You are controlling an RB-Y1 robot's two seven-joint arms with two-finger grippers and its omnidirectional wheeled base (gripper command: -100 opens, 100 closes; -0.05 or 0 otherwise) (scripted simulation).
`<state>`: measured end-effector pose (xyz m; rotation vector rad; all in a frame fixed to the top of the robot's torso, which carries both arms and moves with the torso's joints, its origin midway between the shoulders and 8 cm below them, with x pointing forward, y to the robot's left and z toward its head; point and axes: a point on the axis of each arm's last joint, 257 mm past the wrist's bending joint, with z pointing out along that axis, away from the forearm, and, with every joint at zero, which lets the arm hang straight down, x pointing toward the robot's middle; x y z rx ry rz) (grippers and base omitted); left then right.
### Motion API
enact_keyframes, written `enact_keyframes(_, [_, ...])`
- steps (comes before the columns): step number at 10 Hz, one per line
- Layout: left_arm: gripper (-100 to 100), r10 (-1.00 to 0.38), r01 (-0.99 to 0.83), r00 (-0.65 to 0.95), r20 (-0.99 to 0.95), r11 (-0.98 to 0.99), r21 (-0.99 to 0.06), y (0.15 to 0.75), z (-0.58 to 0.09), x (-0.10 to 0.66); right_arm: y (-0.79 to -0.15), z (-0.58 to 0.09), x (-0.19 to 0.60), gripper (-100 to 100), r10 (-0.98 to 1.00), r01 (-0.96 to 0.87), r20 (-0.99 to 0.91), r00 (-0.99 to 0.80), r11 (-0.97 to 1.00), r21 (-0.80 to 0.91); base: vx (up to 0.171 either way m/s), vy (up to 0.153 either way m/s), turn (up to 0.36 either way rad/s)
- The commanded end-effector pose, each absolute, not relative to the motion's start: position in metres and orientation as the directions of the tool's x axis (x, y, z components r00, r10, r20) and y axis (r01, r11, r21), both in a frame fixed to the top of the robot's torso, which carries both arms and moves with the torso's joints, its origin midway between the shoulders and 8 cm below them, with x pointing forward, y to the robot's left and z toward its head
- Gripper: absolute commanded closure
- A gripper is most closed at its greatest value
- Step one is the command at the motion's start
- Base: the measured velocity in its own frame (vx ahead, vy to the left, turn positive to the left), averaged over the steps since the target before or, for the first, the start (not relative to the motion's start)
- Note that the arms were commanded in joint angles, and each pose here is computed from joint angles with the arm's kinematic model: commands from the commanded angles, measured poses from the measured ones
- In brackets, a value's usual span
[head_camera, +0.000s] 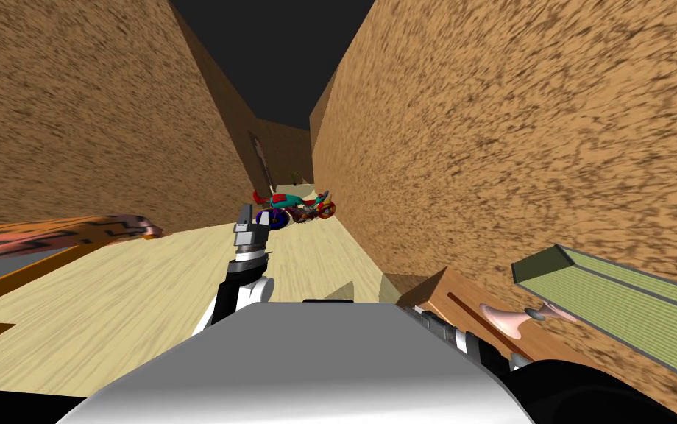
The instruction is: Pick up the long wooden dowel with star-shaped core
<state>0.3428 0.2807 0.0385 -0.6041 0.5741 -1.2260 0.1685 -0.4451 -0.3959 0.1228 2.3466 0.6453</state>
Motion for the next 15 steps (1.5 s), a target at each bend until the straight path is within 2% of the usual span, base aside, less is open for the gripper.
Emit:
enact_keyframes(1, [0, -0.968, 0.680, 0.240, -0.078, 0.225, -0.698, 0.281, 0.039, 0.343, -0.471, -0.405, 0.146, -100, 0.185, -0.088, -0.569, -0.801, 0.904, 0.418, 0.052, -0.010, 0.066])
enact_keyframes(8, [0, -0.968, 0.680, 0.240, -0.079, 0.225, -0.698, 0.281, 0.039, 0.343, -0.555, -0.417, 0.062, -100, -0.029, -0.121, -0.403, -0.915, 0.971, 0.205, 0.060, -0.049, 0.077])
enact_keyframes(10, [0, -0.968, 0.680, 0.240, -0.079, 0.225, -0.698, 0.281, 0.039, 0.343, -0.590, -0.415, 0.024, -100, -0.117, -0.160, -0.306, -0.945, 0.980, 0.120, 0.070, -0.130, 0.121])
enact_keyframes(13, [0, -0.968, 0.680, 0.240, -0.079, 0.225, -0.698, 0.281, 0.039, 0.343, -0.605, -0.413, 0.007, -100, -0.156, -0.183, -0.258, -0.954, 0.979, 0.086, 0.035, -0.079, 0.042])
enact_keyframes(15, [0, -0.968, 0.680, 0.240, -0.079, 0.225, -0.698, 0.281, 0.039, 0.343, -0.635, -0.408, -0.039, -100, -0.247, -0.252, -0.130, -0.960, 0.968, 0.019, 0.040, -0.170, 0.112])
